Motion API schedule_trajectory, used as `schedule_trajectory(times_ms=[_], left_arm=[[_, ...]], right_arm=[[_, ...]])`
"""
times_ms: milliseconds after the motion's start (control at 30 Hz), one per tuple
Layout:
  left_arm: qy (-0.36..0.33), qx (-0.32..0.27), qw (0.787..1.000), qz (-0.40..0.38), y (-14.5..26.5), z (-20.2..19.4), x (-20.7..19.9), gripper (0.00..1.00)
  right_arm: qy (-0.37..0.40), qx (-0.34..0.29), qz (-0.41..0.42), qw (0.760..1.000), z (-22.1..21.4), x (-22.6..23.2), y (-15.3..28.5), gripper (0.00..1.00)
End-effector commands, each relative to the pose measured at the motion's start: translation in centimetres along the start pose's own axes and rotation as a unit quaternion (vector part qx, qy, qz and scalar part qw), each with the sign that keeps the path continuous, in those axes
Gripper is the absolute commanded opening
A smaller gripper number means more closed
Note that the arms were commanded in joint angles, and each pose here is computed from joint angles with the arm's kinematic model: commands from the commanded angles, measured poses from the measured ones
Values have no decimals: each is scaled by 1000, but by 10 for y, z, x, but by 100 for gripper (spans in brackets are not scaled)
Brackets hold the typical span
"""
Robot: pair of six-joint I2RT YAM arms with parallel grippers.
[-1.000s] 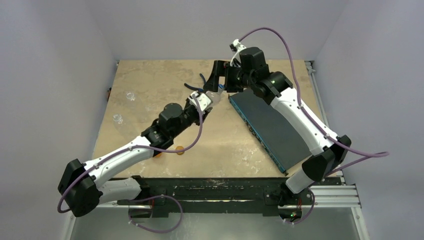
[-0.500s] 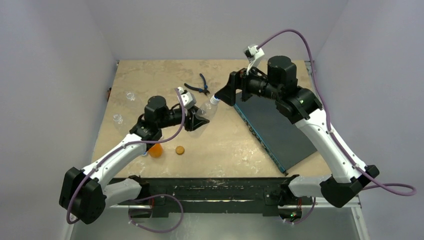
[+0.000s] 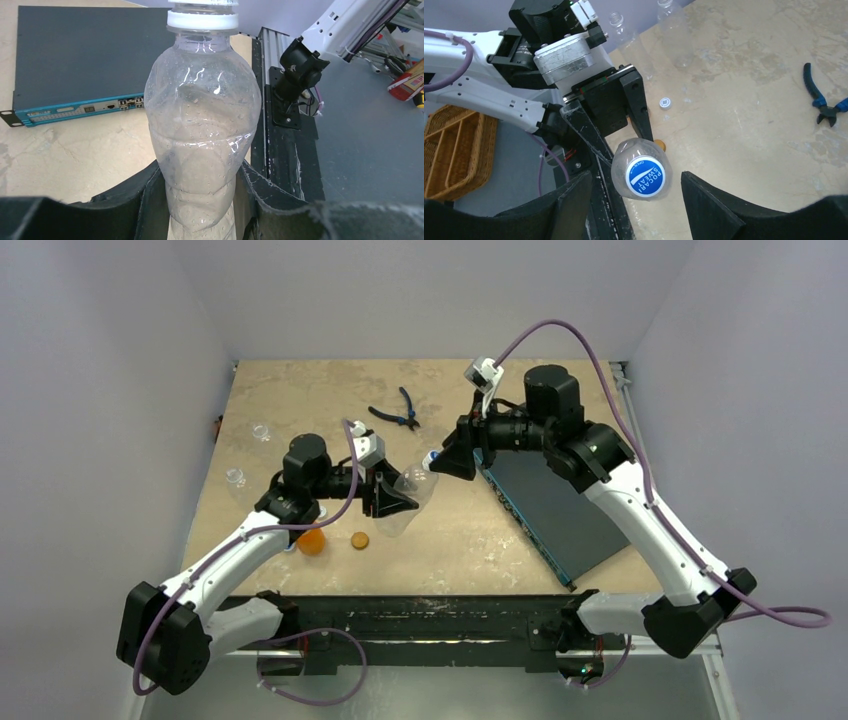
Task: Screw on the bottle caps
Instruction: Screw the bottle cap onto the plastic bottle.
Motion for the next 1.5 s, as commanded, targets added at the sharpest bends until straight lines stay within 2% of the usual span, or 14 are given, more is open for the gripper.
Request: schedule_trajectory(times_ms=[0,433,667,800,933,1067,1133,1267,1467], left_arm=[[-17,-22,999,-25,2,11,-5,0],[-14,-21,999,-27,0,9,-3,0],[-15,-21,1000,-6,-1,11,3,0],[-28,-19,996,80,-1,15,24,0],[-58,-26,977,205,5,29,52,0],[-117,-27,951,286,-7,46,56,0],[-156,-11,928,338,-12,52,60,0],[-172,-5,899,403,-21,60,66,0],[-197,17,876,439,-42,59,64,0]], right_arm=[[23,20,40,999,-6,7,-3,68],[18,29,34,999,-10,5,-12,52],[3,34,7,999,-10,-1,-15,27],[-25,35,-21,999,-7,-8,-20,20],[-74,39,-71,994,-5,-22,-31,16],[-141,45,-126,981,0,-39,-48,12],[-168,46,-175,969,0,-57,-59,11],[-208,39,-226,951,0,-76,-74,7],[-241,22,-250,938,-1,-90,-91,10]])
Point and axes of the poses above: each gripper's point midway between its finger pads, its own y axis back along the fingers, its own x axis along the line the jaws close on, z = x × y, the point moved 6 cm from there along y, back along the fingers, and after that the axes turned 13 degrees about -y, right-handed, at the moved point
